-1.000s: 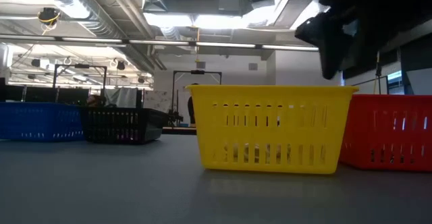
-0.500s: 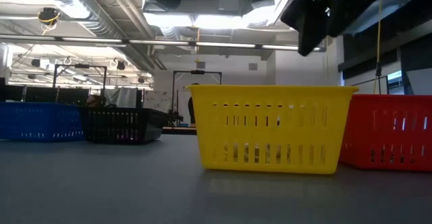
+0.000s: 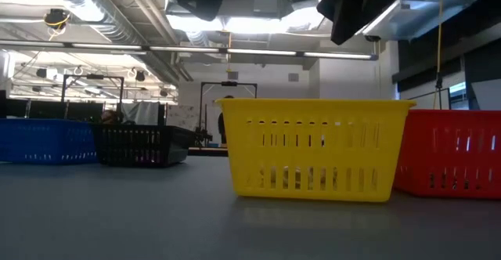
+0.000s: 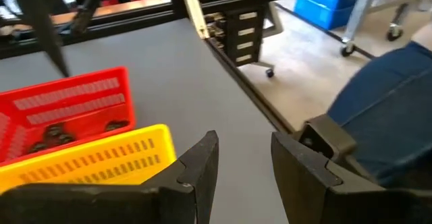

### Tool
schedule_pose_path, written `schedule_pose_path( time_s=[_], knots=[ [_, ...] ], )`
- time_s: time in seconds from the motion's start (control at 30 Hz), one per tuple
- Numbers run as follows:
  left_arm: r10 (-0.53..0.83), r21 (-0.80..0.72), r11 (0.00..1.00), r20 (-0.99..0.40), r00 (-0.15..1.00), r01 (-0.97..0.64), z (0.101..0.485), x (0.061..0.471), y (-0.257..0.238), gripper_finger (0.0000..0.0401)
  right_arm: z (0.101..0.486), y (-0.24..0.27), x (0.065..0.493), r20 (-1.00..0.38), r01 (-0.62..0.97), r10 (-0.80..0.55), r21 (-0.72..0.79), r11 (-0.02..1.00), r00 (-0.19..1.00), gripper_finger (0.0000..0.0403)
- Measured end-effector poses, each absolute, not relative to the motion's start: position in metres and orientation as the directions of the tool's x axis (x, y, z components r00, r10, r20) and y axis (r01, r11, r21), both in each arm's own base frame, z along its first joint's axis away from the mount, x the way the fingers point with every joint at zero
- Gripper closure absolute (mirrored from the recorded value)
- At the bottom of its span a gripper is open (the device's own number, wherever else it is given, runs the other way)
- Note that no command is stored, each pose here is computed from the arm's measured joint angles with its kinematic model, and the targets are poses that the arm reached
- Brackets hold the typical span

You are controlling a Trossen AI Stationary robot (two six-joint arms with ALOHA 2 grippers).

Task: Sort Halloween decoration
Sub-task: Put the bone toy into the blue bin

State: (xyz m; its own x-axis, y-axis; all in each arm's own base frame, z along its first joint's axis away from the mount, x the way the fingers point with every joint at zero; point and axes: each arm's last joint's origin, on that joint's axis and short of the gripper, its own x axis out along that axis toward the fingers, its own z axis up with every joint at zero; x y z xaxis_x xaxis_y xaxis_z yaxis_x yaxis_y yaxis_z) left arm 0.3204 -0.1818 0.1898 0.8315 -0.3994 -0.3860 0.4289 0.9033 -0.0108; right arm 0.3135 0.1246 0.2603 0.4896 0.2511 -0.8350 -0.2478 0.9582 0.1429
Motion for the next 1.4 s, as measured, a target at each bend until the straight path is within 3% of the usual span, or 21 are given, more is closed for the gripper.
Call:
schedule_pose_path(
  time_s=[0.93,1.17,1.4],
  knots=[
    [-0.348,0.007,0.925,-0.391,0.852,0.381,0.1892,0.3211,-0.1797,0.0273,0.2603,0.1246,0.3138,-0.834,-0.253,0.252,0.14,0.957,0.491,0.0182],
    [-0.347,0.002,0.926,-0.392,0.852,0.378,0.1891,0.3211,-0.1797,0.0273,0.2605,0.1234,0.3146,-0.833,-0.281,0.215,0.075,0.957,0.51,0.0182],
    [-0.324,-0.086,0.945,-0.389,0.863,0.316,0.1894,0.3214,-0.1791,0.0273,0.2606,0.1235,0.3147,-0.832,-0.308,0.218,0.06,0.95,0.51,0.0182]
  ],
)
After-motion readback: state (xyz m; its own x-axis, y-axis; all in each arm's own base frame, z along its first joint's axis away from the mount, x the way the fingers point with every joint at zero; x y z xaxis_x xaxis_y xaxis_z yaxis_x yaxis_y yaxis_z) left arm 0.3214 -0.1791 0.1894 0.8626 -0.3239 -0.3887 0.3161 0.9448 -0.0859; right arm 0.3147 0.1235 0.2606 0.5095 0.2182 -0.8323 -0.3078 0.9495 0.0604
